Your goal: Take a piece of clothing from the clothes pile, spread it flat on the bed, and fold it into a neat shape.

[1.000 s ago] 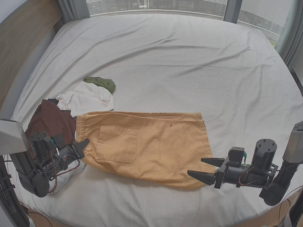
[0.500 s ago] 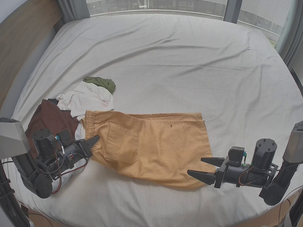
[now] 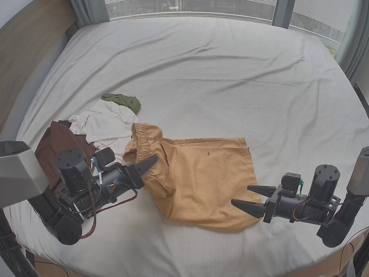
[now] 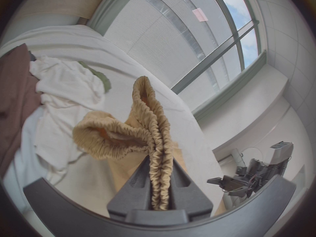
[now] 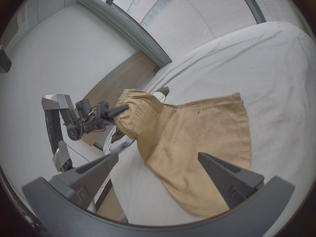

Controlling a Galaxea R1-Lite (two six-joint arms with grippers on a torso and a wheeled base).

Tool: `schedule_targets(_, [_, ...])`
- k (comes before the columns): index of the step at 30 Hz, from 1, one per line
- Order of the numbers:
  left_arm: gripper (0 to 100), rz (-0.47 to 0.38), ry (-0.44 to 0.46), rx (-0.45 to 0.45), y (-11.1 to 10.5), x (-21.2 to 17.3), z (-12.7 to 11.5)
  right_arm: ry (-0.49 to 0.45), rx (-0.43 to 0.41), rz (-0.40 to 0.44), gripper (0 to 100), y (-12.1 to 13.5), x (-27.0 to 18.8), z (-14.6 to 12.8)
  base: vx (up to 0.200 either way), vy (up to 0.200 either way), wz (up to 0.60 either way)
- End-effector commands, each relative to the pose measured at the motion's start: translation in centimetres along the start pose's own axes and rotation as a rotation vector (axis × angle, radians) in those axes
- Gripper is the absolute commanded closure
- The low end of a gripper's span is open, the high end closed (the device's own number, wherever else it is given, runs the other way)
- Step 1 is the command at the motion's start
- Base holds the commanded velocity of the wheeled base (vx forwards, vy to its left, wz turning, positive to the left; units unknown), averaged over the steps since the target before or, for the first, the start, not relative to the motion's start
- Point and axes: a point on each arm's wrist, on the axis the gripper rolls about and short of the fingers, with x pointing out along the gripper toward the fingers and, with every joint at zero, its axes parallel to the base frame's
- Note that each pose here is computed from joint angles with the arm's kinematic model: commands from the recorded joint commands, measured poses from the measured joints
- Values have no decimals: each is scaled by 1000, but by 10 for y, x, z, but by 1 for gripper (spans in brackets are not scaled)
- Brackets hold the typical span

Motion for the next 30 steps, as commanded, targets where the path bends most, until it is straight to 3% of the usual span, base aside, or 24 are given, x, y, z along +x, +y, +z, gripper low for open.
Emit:
schedule_targets(1, [100,-93,24,7,-24,19,-9,-91,-22,-4,0,-1,-4,22,0,0,0])
schedule_targets(12, [100,-135,115,-49,-46,53,-30,-258,-32,-8,0,-1,-16,62,0,0,0])
schedule_targets(20, [100,-121,138,-54,-34,80,-48,-287,-38,-14,0,-2,-19,69,0,0,0])
schedule_targets(30, [100,-132,190,-58,-39,90,-67,-286,-38,-12,0,-2,-19,69,0,0,0])
